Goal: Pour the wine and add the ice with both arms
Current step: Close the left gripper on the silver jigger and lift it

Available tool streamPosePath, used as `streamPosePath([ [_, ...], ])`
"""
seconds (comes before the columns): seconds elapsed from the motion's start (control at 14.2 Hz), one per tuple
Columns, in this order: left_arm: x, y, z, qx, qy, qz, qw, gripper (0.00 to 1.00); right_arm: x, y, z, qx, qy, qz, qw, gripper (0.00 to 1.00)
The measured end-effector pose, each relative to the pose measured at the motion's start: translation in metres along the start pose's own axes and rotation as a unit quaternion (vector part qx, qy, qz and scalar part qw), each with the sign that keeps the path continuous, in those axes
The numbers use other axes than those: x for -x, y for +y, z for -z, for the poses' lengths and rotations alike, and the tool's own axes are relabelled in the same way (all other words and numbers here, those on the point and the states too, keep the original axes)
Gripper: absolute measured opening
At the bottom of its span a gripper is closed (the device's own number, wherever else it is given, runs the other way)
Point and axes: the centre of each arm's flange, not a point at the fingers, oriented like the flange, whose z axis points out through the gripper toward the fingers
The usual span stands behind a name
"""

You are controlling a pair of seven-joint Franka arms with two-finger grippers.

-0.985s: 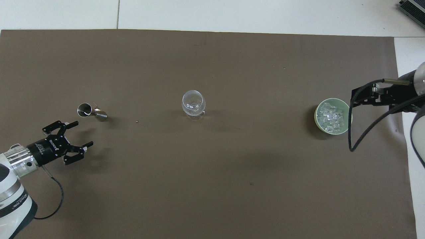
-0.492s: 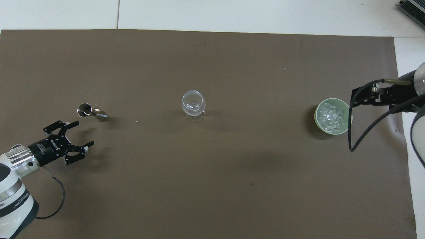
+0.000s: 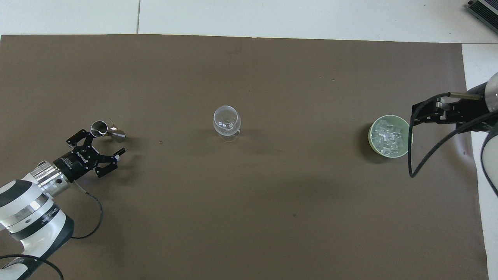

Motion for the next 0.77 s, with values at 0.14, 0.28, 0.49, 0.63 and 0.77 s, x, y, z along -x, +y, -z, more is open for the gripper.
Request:
streamPosePath([
  [0.14,0.0011,0.0031,-0.0029,0.002,-0.001,-0.001,1.000,1.00,0.0000,0.0000,0.0000,0.000,0.000,0.000,1.000,1.00],
  [0.28,0.0029,0.0056,-0.0044,0.004,-0.001,-0.002,1.000,1.00,0.0000,0.0000,0.0000,0.000,0.000,0.000,1.000,1.00],
  [0.49,0.0048,0.0078,-0.0051,0.006,-0.003,-0.003,1.000,1.00,0.0000,0.0000,0.0000,0.000,0.000,0.000,1.000,1.00],
  [0.63,0.0050,0.0082,-0.0054,0.006,-0.004,-0.003,1.000,0.95,0.0000,0.0000,0.0000,0.000,0.000,0.000,1.000,1.00],
  [0.77,0.0051,0.0083,-0.0055,0.007,-0.004,-0.002,1.000,0.86,0.0000,0.0000,0.0000,0.000,0.000,0.000,1.000,1.00],
])
